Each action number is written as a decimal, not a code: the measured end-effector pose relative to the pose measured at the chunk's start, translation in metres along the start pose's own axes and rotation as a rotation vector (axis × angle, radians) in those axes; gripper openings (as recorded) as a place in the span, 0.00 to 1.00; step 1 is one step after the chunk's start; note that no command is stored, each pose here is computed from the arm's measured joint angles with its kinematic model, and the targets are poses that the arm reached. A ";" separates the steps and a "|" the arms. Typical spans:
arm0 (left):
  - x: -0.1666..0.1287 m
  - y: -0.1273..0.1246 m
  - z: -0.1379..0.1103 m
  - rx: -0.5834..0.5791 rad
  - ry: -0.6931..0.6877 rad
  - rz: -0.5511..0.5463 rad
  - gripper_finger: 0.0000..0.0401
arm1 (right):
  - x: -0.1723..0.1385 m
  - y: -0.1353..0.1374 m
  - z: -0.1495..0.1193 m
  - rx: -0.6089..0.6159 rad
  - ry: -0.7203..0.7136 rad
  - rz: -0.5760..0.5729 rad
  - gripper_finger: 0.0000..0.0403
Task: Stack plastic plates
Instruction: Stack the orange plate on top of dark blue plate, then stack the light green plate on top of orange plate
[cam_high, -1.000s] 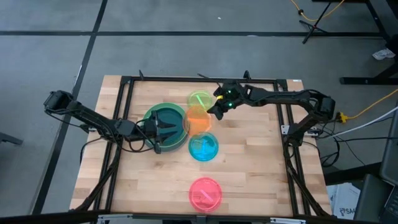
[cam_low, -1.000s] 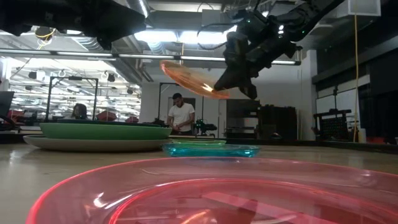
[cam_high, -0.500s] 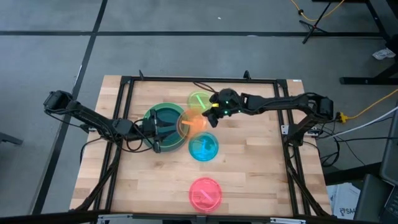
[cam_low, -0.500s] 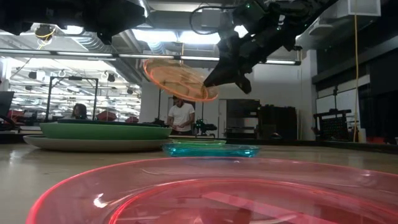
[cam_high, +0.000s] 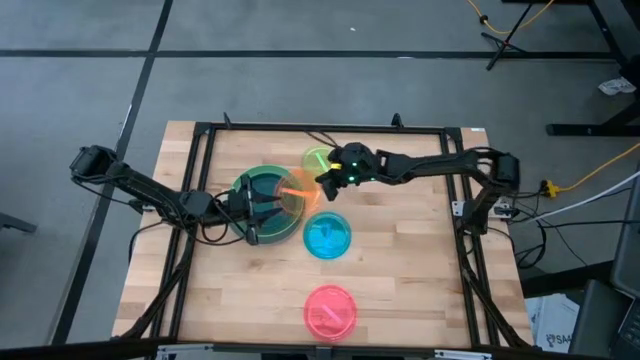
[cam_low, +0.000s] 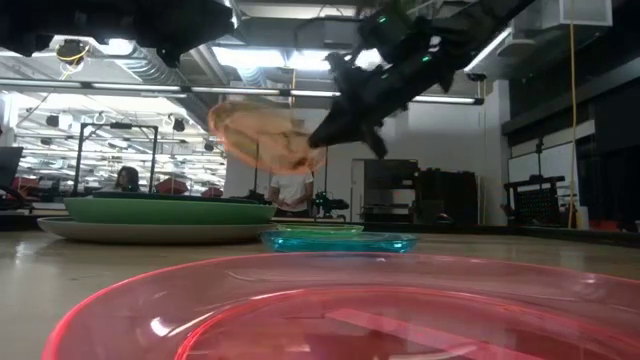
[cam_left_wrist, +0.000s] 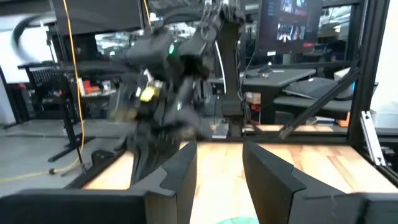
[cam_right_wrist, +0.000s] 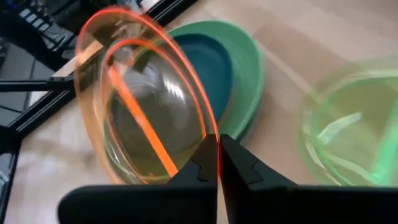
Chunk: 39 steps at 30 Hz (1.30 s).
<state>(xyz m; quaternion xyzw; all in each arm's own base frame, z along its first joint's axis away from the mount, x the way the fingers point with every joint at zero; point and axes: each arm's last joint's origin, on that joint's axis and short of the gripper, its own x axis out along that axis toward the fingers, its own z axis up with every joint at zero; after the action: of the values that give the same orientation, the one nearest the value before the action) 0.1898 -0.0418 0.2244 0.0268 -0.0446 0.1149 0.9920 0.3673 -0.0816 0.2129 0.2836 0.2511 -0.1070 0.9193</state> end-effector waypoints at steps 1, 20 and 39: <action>0.000 0.000 0.001 0.005 -0.010 0.001 0.31 | 0.006 0.000 0.002 0.000 0.005 0.008 0.00; 0.000 0.000 0.004 0.016 -0.040 -0.008 0.31 | 0.096 -0.010 0.007 -0.057 -0.023 0.069 0.00; -0.002 -0.005 -0.001 0.012 0.006 -0.044 0.31 | 0.102 -0.019 0.010 -0.136 0.047 0.066 0.32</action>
<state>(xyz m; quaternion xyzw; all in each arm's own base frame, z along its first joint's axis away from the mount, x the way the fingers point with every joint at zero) 0.1890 -0.0474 0.2234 0.0335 -0.0401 0.0936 0.9942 0.4513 -0.1085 0.1580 0.2309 0.2700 -0.0525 0.9333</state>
